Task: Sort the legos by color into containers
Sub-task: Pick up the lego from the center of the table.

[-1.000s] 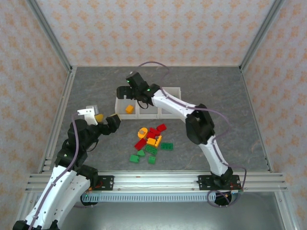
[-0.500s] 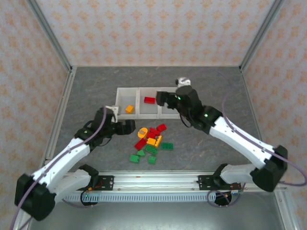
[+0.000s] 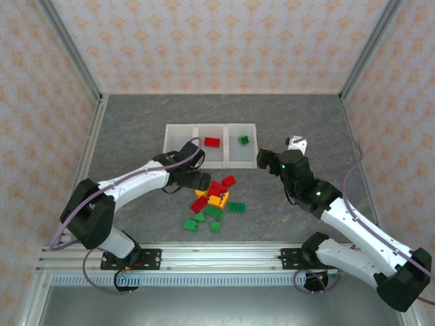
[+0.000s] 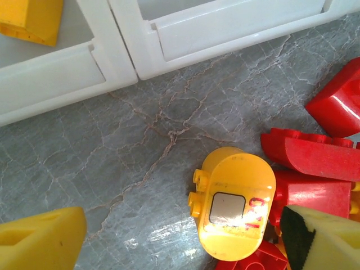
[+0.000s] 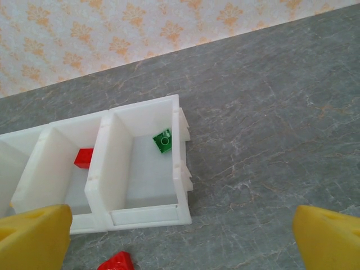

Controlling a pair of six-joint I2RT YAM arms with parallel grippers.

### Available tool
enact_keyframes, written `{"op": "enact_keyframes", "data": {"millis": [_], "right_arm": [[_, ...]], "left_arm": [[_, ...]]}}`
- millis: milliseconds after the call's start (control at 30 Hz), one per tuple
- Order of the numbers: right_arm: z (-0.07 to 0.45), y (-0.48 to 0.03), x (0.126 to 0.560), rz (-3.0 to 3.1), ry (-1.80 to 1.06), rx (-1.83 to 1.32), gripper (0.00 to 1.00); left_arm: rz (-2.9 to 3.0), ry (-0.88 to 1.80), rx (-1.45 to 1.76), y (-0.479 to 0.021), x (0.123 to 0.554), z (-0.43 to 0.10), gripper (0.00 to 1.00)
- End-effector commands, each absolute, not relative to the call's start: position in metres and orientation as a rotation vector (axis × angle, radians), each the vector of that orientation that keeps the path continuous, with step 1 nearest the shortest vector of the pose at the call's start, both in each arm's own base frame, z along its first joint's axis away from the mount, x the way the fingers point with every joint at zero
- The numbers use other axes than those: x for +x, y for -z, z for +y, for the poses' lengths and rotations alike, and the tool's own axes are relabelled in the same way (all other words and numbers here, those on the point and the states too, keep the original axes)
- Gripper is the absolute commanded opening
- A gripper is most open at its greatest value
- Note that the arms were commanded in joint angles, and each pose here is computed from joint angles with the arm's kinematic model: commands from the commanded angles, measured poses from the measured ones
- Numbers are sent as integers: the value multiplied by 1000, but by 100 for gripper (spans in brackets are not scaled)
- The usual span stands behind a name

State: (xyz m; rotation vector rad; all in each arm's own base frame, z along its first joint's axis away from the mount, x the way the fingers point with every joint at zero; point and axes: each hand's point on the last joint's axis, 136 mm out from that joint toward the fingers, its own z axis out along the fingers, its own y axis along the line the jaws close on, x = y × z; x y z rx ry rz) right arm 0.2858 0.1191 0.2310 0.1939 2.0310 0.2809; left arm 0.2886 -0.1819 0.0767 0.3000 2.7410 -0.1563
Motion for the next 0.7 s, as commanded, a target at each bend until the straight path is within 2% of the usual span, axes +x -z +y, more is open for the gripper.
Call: {"op": "enact_keyframes", "data": {"millis": [0,167,433,667], "right_arm": [[107,-222,283,2034,-230,239,100],[107,-214,283,2052,-224,240,100],[108,-209,285,2065,-210,235,100],[110,-203,287,2081,-191,220,100]], "left_arm": [[2751,125,382,-78,288,-185,89],[2776,203,446,-69,281,-202,84],[2826,156,455,-48,281,-202,84],[2862,94,443,-31,285,-199,79]]}}
